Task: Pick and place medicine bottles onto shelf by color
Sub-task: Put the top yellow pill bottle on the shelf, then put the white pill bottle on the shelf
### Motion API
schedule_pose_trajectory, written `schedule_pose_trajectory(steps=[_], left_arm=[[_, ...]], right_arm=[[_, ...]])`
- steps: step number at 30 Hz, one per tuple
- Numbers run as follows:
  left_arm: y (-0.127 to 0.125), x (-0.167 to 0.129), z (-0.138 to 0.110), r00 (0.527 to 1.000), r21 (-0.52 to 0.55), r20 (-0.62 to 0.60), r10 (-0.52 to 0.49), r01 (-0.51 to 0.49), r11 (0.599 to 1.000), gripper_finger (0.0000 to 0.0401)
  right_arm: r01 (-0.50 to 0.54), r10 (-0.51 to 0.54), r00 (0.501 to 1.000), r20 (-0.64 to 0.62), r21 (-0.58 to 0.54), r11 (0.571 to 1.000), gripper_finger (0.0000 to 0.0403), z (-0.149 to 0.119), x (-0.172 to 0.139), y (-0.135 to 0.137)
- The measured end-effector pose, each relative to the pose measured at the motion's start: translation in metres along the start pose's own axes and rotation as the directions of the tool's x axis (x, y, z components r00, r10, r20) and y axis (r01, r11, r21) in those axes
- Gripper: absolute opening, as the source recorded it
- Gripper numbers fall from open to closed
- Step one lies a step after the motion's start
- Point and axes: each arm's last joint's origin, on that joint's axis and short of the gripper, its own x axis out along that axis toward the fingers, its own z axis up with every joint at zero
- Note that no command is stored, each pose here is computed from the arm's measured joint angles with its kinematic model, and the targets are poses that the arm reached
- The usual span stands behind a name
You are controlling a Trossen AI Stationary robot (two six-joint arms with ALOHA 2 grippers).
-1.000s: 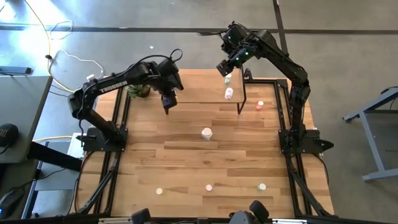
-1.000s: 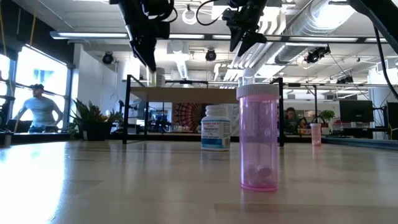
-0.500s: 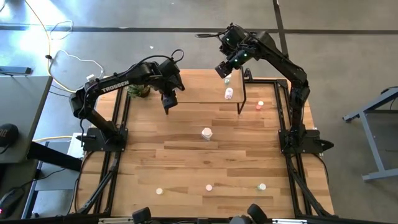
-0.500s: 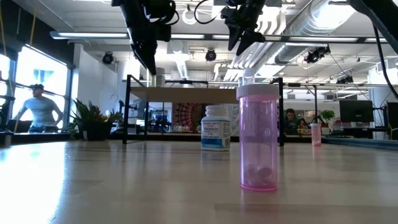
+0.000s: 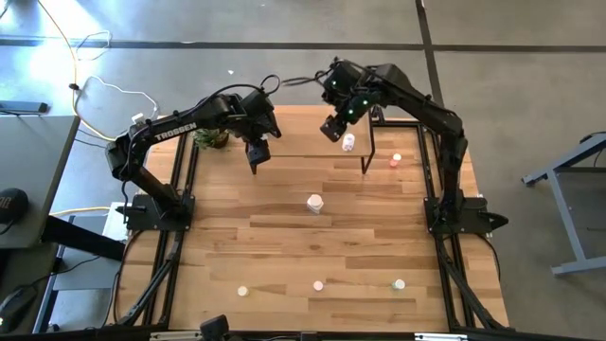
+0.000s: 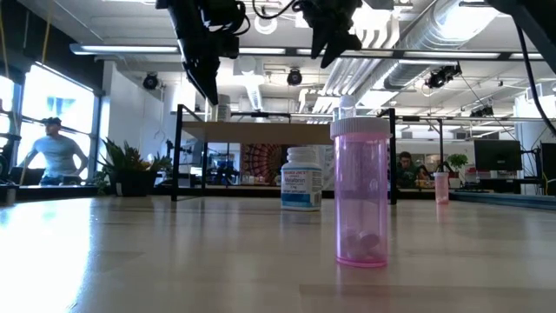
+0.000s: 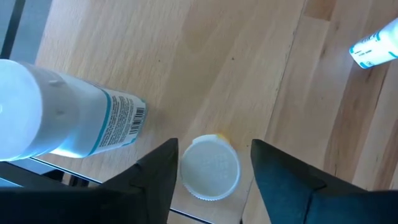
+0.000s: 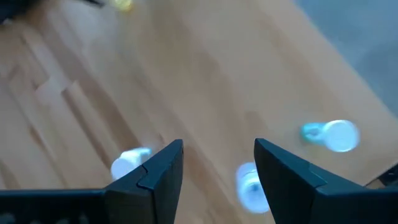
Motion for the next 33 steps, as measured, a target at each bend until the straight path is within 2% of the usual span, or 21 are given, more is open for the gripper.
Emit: schedule_pose_trajectory(steps=[6, 12, 18, 22, 27, 33], left_arm=[[0.0, -0.002, 0.0, 1.0, 0.011, 0.005, 0.0, 0.0, 1.0, 0.0197], [0.003, -0.017, 0.007, 0.999, 0.014, 0.048, 0.01, -0.011, 1.0, 0.0197], [0.004, -0.036, 0.01, 0.999, 0.014, 0.052, 0.011, -0.012, 1.0, 0.0197], [0.003, -0.05, 0.004, 0.998, 0.012, 0.061, 0.014, -0.014, 1.0, 0.0195], [0.0, -0.078, -0.008, 0.992, -0.034, 0.129, 0.011, -0.007, 0.999, 0.0189], [-0.007, -0.106, -0.027, 0.973, -0.084, 0.229, -0.025, 0.046, 0.995, 0.0181]], right_arm=[[-0.029, 0.028, 0.999, -0.036, -0.034, 0.999, 0.0188, -0.009, 0.001, 0.027], [-0.012, 0.008, 0.998, -0.067, -0.054, 0.998, 0.0188, -0.018, 0.001, 0.047], [0.061, -0.069, 0.995, -0.066, -0.107, 0.992, 0.0188, -0.026, 0.001, 0.064], [0.054, -0.065, 0.995, -0.069, -0.153, 0.987, 0.0188, -0.031, 0.001, 0.075], [0.079, -0.097, 0.991, -0.09, -0.19, 0.979, 0.0188, -0.037, 0.009, 0.085], [0.084, -0.124, 0.975, -0.186, -0.21, 0.974, 0.0188, -0.049, 0.033, 0.092]])
